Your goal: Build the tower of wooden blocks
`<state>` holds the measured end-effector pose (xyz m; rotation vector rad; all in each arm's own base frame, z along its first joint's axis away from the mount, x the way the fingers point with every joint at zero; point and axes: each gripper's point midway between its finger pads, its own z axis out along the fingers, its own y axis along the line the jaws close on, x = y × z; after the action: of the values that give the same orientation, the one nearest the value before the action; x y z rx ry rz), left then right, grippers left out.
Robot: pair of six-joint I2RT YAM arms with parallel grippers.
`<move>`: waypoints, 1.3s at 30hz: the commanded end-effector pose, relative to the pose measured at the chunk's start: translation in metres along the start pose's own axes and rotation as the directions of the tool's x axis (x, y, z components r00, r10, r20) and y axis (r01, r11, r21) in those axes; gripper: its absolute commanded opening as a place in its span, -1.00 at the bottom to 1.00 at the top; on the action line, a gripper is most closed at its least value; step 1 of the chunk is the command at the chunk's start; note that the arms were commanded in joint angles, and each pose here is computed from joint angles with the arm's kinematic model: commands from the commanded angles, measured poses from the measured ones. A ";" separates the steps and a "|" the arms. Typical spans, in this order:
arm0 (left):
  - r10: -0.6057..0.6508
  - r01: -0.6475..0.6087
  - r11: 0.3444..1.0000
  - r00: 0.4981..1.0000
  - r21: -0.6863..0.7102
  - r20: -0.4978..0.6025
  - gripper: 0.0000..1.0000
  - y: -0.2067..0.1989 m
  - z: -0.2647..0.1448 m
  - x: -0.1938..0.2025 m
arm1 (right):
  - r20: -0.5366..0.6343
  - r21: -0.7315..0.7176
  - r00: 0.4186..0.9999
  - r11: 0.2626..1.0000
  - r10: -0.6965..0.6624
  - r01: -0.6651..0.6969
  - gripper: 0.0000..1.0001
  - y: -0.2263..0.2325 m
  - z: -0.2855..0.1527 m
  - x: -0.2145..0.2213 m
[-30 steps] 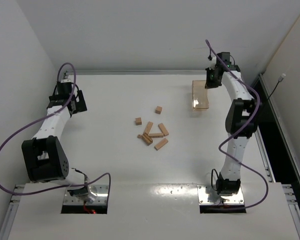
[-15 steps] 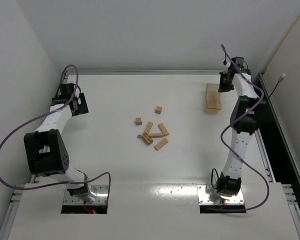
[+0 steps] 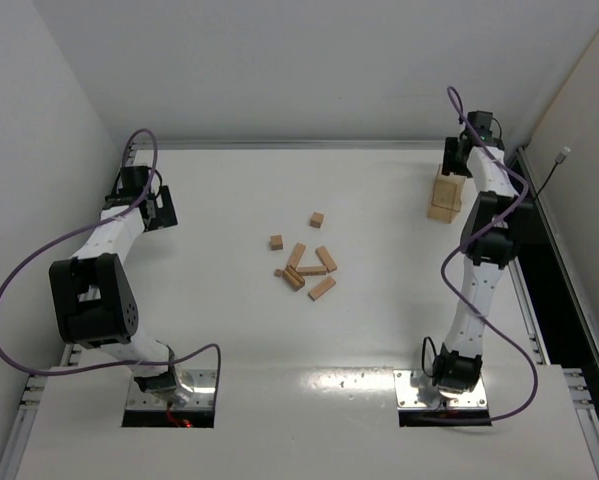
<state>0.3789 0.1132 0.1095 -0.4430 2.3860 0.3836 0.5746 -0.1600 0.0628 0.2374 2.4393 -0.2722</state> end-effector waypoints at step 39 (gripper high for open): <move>-0.011 0.006 0.998 0.995 0.059 0.098 1.00 -0.003 -0.029 -0.010 | 0.177 -0.735 0.735 0.409 -0.654 0.541 0.02 0.288 -0.238 0.219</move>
<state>0.3677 0.1053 0.1248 -0.4188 2.3411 0.3404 0.3287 0.1830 0.0583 -1.1065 2.4833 0.4877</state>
